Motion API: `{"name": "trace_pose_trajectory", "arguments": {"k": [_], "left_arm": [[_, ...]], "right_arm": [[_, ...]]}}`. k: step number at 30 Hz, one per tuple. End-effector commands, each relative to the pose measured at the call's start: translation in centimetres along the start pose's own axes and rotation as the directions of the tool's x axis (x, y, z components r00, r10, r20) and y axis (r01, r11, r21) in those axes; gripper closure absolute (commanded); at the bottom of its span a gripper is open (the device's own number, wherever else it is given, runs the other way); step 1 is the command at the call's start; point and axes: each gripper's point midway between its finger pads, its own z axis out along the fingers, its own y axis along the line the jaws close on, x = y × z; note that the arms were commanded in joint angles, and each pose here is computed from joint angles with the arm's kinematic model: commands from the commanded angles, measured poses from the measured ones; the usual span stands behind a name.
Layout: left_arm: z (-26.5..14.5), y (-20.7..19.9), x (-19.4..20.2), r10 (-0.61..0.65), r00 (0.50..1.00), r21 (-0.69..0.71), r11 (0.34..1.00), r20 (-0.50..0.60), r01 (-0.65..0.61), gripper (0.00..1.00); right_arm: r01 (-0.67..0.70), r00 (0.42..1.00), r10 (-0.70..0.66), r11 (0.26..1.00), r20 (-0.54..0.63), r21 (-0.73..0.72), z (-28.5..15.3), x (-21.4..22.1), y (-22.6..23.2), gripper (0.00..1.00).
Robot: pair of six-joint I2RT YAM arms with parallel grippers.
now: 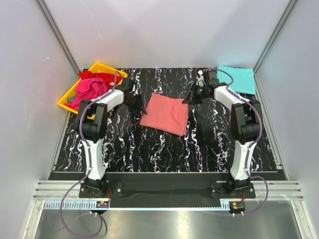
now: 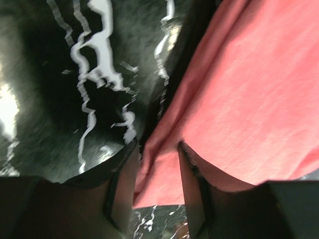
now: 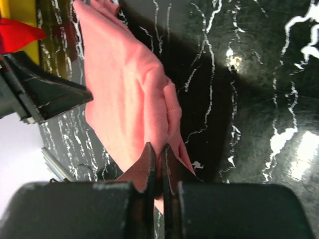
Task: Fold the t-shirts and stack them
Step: Neatly place the folded tshirt to the corner
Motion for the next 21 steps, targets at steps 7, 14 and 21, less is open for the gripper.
{"name": "trace_pose_trajectory", "arguments": {"k": [7, 14, 21], "left_arm": [[-10.2, -4.9, -4.2, 0.112, 0.978, -0.003, 0.994, 0.176, -0.113, 0.52], [-14.2, -5.5, -1.4, 0.172, 0.959, 0.033, 0.982, 0.227, -0.184, 0.51], [-15.3, -6.7, 1.1, 0.216, 0.949, 0.11, 0.963, 0.231, -0.246, 0.51]], "right_arm": [[0.155, 0.985, -0.163, 0.98, 0.058, 0.124, -3.0, -3.7, -1.3, 1.0], [0.263, 0.958, -0.279, 0.947, 0.064, 0.184, -4.9, -6.6, -3.5, 1.0], [0.35, 0.929, -0.37, 0.883, 0.006, 0.314, -5.4, -9.0, -5.6, 1.0]]}}
